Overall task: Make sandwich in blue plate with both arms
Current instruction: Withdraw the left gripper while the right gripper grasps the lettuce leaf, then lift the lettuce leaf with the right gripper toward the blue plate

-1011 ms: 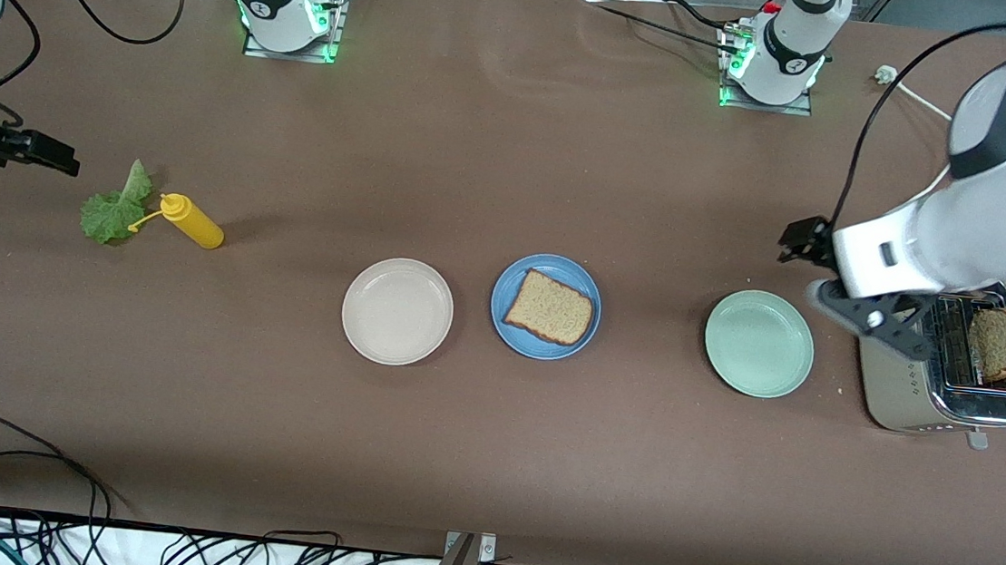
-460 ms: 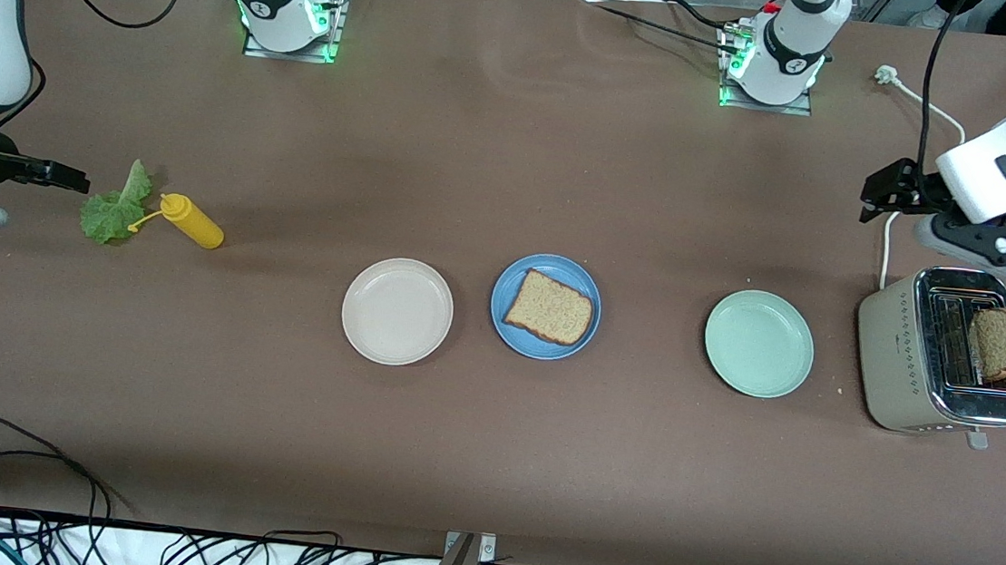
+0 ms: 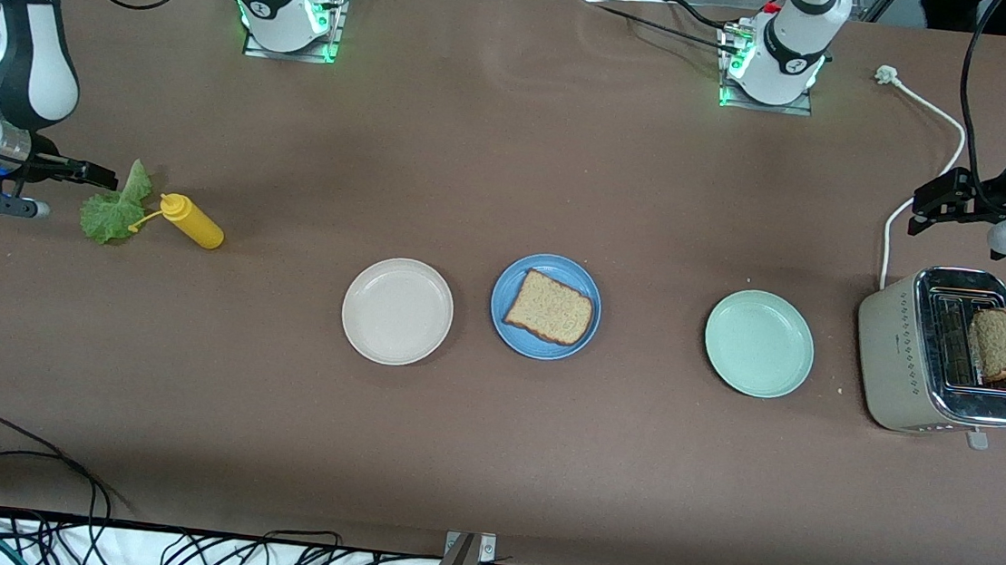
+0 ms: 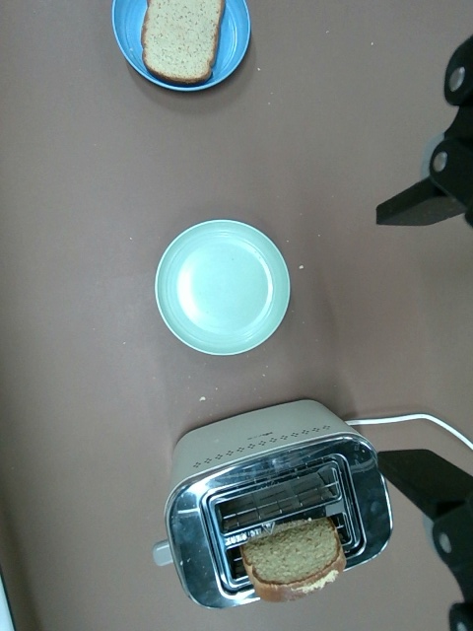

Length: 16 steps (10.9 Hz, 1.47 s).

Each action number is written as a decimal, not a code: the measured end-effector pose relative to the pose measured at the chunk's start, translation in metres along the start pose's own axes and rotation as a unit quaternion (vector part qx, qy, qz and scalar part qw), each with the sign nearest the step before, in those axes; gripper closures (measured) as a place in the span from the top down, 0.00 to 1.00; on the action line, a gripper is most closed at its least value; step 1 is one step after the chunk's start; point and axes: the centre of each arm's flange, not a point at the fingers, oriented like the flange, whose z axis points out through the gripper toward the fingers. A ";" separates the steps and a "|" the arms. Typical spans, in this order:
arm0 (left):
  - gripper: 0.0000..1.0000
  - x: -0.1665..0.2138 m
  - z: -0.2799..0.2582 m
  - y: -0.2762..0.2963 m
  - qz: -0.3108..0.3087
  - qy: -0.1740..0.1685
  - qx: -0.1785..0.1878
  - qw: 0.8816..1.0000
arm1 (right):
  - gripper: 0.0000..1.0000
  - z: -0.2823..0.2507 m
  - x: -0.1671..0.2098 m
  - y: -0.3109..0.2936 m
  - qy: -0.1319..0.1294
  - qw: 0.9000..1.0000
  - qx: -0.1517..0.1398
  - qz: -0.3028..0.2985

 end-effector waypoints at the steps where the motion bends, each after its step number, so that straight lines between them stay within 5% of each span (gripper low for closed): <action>1: 1.00 -0.002 0.000 -0.002 -0.002 -0.001 0.000 1.000 | 1.00 0.013 -0.001 0.004 -0.002 1.000 -0.002 0.000; 12: 1.00 -0.011 0.004 -0.001 -0.002 -0.033 -0.008 0.999 | 1.00 0.105 0.012 0.016 -0.025 1.000 -0.018 0.004; 15: 1.00 -0.012 0.002 0.004 0.003 -0.032 -0.007 0.999 | 0.83 0.112 0.011 0.016 -0.030 0.999 -0.013 0.007; 16: 1.00 -0.012 0.002 0.004 0.003 -0.032 -0.007 0.999 | 0.67 0.112 0.011 0.016 -0.030 0.999 -0.013 0.006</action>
